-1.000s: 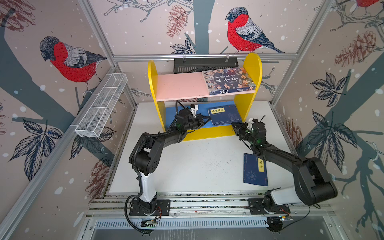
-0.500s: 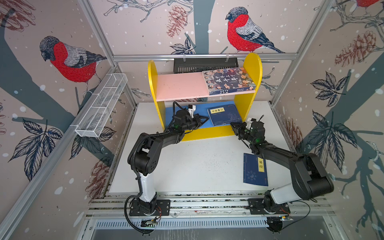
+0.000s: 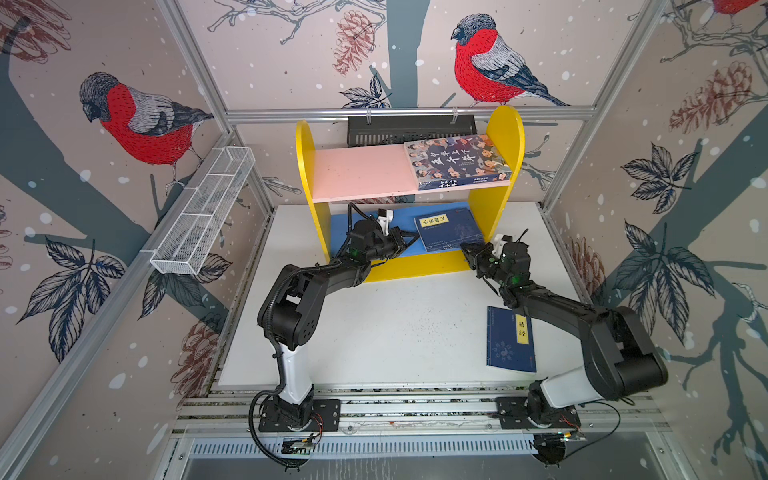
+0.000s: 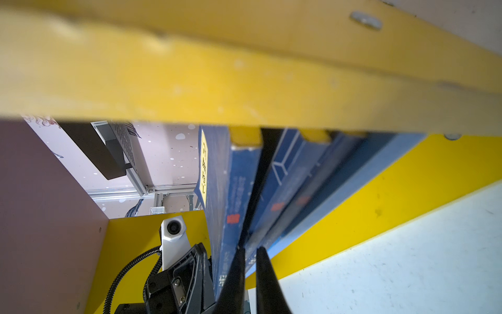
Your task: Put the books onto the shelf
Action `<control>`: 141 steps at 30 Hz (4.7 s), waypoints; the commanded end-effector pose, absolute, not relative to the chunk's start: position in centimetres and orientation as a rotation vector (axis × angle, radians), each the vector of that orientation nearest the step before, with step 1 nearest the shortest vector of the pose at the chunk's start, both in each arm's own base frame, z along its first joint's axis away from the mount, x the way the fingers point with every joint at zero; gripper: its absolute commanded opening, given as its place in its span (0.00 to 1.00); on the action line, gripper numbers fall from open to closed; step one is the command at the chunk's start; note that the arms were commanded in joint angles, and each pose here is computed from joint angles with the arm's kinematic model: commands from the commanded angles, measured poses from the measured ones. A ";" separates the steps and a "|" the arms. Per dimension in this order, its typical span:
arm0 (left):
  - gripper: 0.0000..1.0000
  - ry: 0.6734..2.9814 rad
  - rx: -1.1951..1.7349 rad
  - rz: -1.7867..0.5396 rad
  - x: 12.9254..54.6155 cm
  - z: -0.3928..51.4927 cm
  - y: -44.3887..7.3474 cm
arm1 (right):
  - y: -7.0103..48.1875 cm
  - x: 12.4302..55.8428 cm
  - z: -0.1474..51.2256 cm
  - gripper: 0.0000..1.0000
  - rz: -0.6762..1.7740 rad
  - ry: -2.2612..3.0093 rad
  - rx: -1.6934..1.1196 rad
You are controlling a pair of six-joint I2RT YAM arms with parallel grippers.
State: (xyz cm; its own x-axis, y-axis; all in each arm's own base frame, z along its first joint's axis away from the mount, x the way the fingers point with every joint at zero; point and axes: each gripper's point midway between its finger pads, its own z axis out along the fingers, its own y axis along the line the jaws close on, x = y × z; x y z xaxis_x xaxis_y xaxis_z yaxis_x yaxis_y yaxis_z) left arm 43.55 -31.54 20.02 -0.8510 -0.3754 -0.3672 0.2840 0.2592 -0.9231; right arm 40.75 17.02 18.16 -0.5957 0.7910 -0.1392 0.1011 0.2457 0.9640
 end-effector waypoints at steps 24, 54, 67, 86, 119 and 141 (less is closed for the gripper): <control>0.00 2.065 -0.097 -1.586 44.4 18.0 -31.7 | 17.0 40.7 19.5 0.12 1.420 1.846 0.791; 0.00 2.142 -0.125 -1.478 44.0 20.7 -32.1 | 17.1 40.6 19.8 0.12 1.434 1.835 0.783; 0.00 2.189 -0.151 -1.444 44.4 19.7 -32.5 | 16.9 40.6 20.2 0.12 1.430 1.831 0.780; 0.00 2.192 -0.141 -1.484 44.9 19.1 -33.4 | 16.9 40.4 20.4 0.12 1.427 1.830 0.778; 0.00 2.186 -0.207 -1.499 44.4 19.6 -32.1 | 19.9 41.0 19.1 0.12 1.475 1.870 0.762; 0.00 2.285 0.012 -1.455 37.2 21.4 -30.2 | 12.0 33.1 16.6 0.52 0.941 2.103 0.855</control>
State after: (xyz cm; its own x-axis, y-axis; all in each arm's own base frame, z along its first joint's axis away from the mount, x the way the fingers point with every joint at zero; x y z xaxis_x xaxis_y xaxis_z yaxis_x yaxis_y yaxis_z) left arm 39.59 -30.03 22.28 -0.8873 -0.3099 -0.3416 0.1937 0.4217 -0.8858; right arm 35.19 15.38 20.74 -0.5807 0.7777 -0.2409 0.1079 0.3668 0.9240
